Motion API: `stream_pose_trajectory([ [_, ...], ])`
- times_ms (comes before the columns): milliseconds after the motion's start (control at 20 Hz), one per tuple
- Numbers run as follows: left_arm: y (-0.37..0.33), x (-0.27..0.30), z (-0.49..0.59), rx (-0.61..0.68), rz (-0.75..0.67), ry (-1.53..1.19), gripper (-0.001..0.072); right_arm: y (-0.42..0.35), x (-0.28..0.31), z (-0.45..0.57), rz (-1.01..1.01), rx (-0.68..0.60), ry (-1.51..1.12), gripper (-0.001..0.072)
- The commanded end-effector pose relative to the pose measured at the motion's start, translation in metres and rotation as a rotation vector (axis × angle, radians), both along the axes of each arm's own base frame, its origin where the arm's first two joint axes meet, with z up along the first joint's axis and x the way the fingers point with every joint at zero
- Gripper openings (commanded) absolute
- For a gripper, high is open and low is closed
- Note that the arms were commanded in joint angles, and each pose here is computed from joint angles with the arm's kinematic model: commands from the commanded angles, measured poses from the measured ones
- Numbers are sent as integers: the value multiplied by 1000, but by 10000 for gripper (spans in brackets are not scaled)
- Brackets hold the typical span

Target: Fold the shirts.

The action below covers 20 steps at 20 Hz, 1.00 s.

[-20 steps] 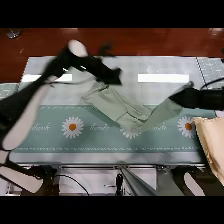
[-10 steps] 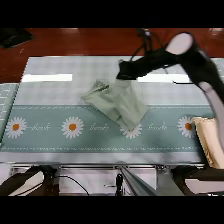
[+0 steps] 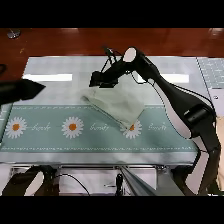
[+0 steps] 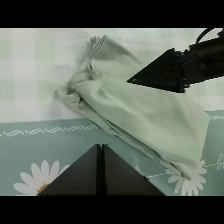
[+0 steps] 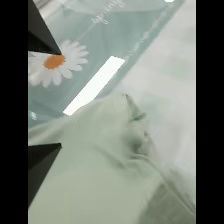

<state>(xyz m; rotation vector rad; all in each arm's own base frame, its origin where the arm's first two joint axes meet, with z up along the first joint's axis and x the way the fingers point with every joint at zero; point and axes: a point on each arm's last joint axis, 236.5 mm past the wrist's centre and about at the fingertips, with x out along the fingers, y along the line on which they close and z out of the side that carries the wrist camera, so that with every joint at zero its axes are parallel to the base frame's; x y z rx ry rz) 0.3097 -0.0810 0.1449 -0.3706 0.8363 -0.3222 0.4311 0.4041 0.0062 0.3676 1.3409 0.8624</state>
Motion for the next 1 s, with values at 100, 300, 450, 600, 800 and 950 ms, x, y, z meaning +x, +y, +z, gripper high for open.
stream_pose_trajectory([
  [100, 4, 0, -99, -44, 82, 164, 29, -74, -15, 42, 74, -97, 35, 634],
  [300, 0, -6, -109, -51, 65, 211, 30, -238, 0, 105, -171, -482, -204, 634],
  [450, -9, -10, -108, -62, 37, 219, 30, -328, -36, 83, -493, -616, -271, 634],
  [600, -30, -17, -108, -54, -33, 219, 29, -321, -100, 12, -849, -316, -122, 631],
  [800, -59, -16, -103, -59, -88, 178, 29, -263, -155, -60, -979, 5, 139, 620],
  [950, -73, -11, -99, -76, -89, 152, 30, -242, -159, -79, -874, -28, 183, 620],
])
